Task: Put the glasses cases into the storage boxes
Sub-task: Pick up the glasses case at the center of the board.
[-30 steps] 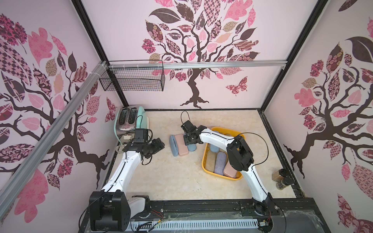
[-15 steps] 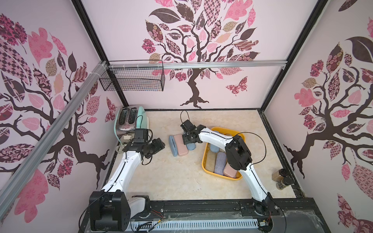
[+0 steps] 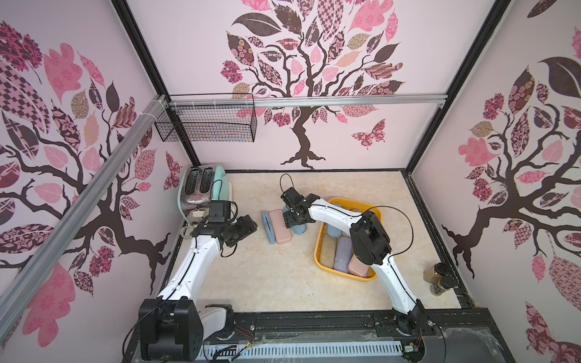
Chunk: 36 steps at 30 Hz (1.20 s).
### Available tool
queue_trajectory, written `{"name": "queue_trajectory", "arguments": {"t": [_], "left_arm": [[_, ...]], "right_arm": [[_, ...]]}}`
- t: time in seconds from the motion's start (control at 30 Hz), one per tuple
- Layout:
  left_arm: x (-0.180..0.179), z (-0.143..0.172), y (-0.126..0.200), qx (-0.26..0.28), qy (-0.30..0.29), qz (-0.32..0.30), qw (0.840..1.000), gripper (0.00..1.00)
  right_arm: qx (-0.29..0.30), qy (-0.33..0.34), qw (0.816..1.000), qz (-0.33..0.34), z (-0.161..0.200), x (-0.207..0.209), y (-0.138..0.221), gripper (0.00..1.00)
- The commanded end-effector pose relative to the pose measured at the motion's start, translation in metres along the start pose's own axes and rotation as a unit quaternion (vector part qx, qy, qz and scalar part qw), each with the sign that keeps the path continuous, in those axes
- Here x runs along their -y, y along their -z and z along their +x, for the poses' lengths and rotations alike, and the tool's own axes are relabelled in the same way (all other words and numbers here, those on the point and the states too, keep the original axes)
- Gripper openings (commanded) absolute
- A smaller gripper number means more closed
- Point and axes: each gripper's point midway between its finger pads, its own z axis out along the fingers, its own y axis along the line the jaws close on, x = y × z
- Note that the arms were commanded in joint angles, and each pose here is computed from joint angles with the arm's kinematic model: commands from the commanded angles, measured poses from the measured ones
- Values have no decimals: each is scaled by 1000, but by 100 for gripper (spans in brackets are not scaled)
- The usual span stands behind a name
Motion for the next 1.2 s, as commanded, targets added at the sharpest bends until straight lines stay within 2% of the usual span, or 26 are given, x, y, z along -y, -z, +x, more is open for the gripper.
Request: {"name": "queue_trajectory", "arguments": {"t": [0.0, 0.17, 0.33, 0.43, 0.53, 0.6, 0.7, 0.97, 1.17], "left_arm": [[-1, 4, -1, 1, -3, 4, 1000, 80], [0, 5, -1, -4, -5, 7, 1000, 80], [-1, 3, 0, 3, -4, 4, 1000, 80], [-2, 3, -1, 3, -4, 1, 1000, 80], [-2, 3, -2, 0, -5, 2, 1000, 80], [-2, 5, -3, -6, -6, 3, 1000, 80], [-2, 5, -4, -8, -7, 2, 1000, 80], [-2, 7, -7, -15, -5, 4, 1000, 80], [-2, 9, -10, -23, -5, 5, 1000, 80]], "right_arm": [[-42, 21, 999, 19, 25, 5, -13, 82], [-39, 41, 998, 35, 24, 8, -26, 83], [-30, 35, 998, 45, 15, 10, -23, 78], [-29, 27, 998, 49, 15, 11, -23, 73], [-19, 20, 998, 50, 9, 11, -15, 63], [-6, 15, 999, 46, 1, 10, -3, 59], [15, 8, 999, 27, -12, 4, 22, 58], [103, -33, 994, -2, -49, 9, 114, 53], [156, -81, 984, 16, -35, 45, 168, 53]]}}
